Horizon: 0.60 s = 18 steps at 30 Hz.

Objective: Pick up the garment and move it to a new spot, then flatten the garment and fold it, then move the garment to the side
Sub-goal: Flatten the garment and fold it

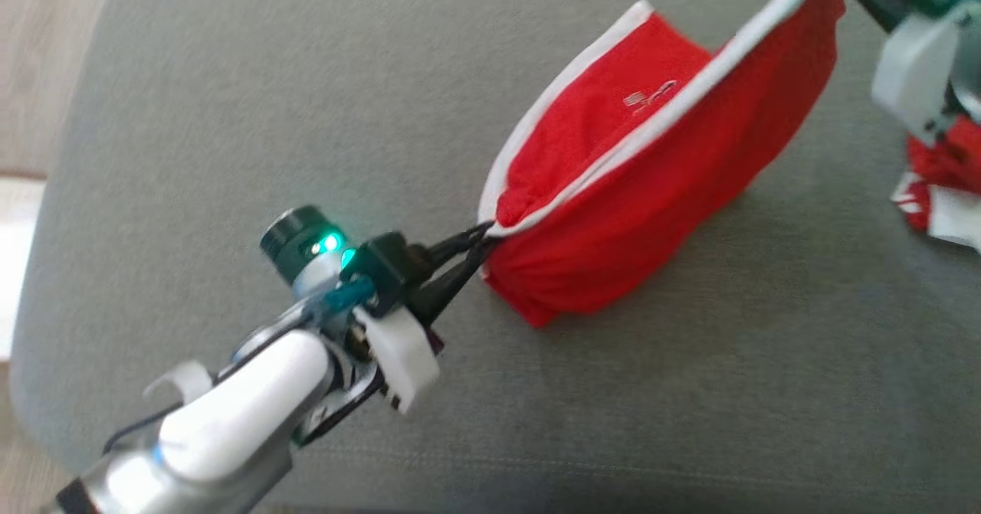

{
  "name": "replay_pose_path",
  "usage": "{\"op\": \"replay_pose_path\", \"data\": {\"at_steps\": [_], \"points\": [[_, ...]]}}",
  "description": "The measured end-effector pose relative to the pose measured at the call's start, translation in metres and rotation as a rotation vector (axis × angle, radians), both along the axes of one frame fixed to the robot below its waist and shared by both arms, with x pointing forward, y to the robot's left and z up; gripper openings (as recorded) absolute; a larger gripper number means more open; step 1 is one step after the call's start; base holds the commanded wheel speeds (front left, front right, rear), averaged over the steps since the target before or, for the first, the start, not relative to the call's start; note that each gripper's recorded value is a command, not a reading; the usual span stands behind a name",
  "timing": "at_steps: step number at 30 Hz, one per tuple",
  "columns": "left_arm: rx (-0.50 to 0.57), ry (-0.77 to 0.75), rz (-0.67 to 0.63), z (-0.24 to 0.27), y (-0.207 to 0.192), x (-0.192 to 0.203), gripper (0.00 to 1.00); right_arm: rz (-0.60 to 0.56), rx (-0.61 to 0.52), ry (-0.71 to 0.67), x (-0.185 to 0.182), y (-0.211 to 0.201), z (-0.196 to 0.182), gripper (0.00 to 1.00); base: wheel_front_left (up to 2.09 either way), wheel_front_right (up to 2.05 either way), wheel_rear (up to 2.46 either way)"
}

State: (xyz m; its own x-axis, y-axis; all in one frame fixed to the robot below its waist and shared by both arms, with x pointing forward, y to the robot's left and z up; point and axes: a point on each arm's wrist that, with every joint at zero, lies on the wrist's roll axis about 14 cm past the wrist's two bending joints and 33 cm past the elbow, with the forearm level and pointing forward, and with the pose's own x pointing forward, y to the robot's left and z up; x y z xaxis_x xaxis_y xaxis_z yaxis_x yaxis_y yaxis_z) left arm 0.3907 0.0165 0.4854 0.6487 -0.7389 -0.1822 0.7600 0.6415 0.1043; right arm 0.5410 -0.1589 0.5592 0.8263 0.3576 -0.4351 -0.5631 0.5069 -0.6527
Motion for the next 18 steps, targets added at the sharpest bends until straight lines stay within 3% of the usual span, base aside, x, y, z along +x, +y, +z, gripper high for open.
{"op": "replay_pose_path", "data": {"at_steps": [12, 18], "points": [[0.038, 0.114, 0.071, -0.049, 0.02, 0.026, 0.0, 0.038, -0.102, 0.086, 0.076, 0.047, -0.069, 0.0, 0.0, 0.0, 0.0], [0.046, 0.145, 0.079, -0.064, 0.022, 0.03, 0.0, 0.048, -0.128, 0.127, 0.083, 0.058, -0.098, 0.0, 0.0, 0.0, 0.0]]}}
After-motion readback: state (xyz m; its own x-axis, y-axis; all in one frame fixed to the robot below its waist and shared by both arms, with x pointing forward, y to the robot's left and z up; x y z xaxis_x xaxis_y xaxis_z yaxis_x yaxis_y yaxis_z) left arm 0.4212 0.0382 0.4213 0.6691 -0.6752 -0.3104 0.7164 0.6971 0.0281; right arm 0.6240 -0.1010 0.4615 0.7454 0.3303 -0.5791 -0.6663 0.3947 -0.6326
